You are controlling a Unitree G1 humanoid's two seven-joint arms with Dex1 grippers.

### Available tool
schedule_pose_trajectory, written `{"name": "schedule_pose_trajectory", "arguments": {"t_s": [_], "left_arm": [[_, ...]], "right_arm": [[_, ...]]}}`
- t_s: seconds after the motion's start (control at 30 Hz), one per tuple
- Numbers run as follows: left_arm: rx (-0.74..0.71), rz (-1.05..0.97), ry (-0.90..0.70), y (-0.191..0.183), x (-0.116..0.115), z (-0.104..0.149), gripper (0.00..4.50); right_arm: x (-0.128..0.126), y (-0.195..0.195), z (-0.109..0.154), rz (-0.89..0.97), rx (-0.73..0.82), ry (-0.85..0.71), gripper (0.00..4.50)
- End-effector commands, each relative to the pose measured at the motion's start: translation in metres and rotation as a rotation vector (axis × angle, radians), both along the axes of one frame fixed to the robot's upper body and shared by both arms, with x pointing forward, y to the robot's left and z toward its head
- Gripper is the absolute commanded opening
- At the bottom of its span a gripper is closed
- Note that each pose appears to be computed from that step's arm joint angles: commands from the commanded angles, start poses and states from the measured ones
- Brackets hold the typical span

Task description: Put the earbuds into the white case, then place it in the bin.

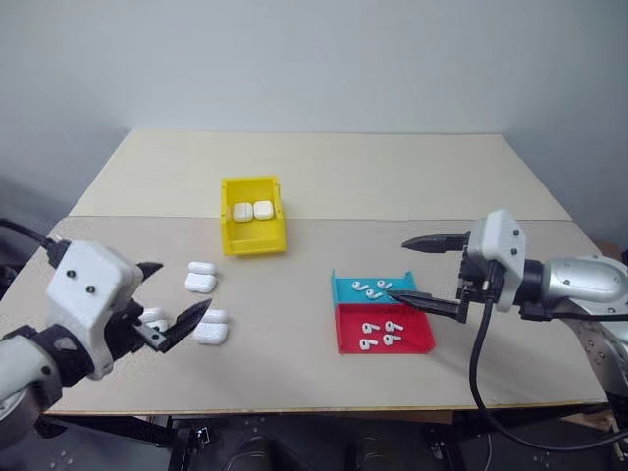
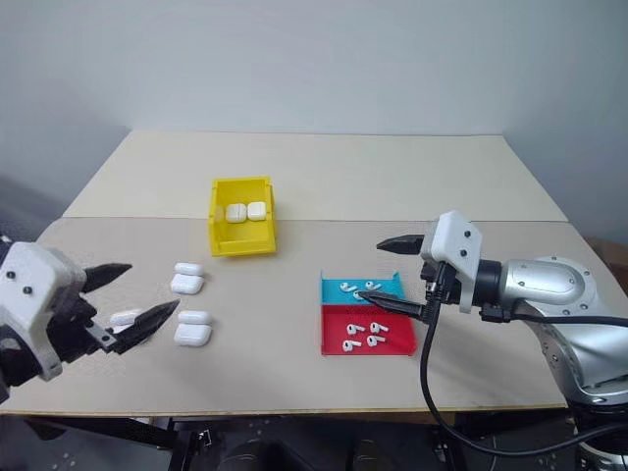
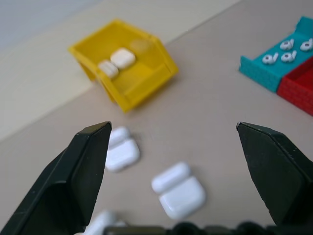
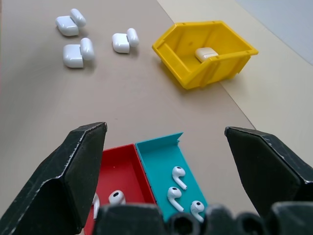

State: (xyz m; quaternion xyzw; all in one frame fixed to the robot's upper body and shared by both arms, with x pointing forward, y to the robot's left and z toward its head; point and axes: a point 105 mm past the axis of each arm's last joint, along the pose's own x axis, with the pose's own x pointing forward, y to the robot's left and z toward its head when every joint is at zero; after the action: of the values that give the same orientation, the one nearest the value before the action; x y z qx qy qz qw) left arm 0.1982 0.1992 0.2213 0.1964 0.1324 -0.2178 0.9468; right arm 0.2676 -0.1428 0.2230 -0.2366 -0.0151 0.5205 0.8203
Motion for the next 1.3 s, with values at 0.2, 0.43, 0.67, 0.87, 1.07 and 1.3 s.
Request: {"name": "schedule_pose_trajectory", "arguments": {"t_s": [0.2,0.43,0.67,0.87,1.07,1.3], "left_arm": [[0.053,0.001,0.116,-0.001,-0.004,-0.010,4.08],[-0.049,0.206,0.267,0.017,0.000,-0.046,2.05],[-0.123,0.415,0.263,0.024,0.011,-0.062,0.01],[-0.168,0.591,0.208,0.031,0.022,-0.066,0.01],[-0.188,0.722,0.215,0.035,0.021,-0.077,0.01],[-0.145,0.802,0.253,0.042,0.026,-0.093,0.01]], "right_arm": [[-0.004,0.002,0.007,0.001,0.012,-0.034,4.50],[-0.005,0.000,0.008,-0.008,0.000,-0.026,4.50],[-0.006,0.001,0.011,-0.001,-0.007,-0.024,4.50],[-0.008,0.003,0.011,0.009,-0.010,-0.017,4.50],[-0.009,0.002,0.012,0.010,-0.018,-0.014,4.50],[-0.009,0.004,0.013,0.017,-0.017,-0.013,4.50]]}}
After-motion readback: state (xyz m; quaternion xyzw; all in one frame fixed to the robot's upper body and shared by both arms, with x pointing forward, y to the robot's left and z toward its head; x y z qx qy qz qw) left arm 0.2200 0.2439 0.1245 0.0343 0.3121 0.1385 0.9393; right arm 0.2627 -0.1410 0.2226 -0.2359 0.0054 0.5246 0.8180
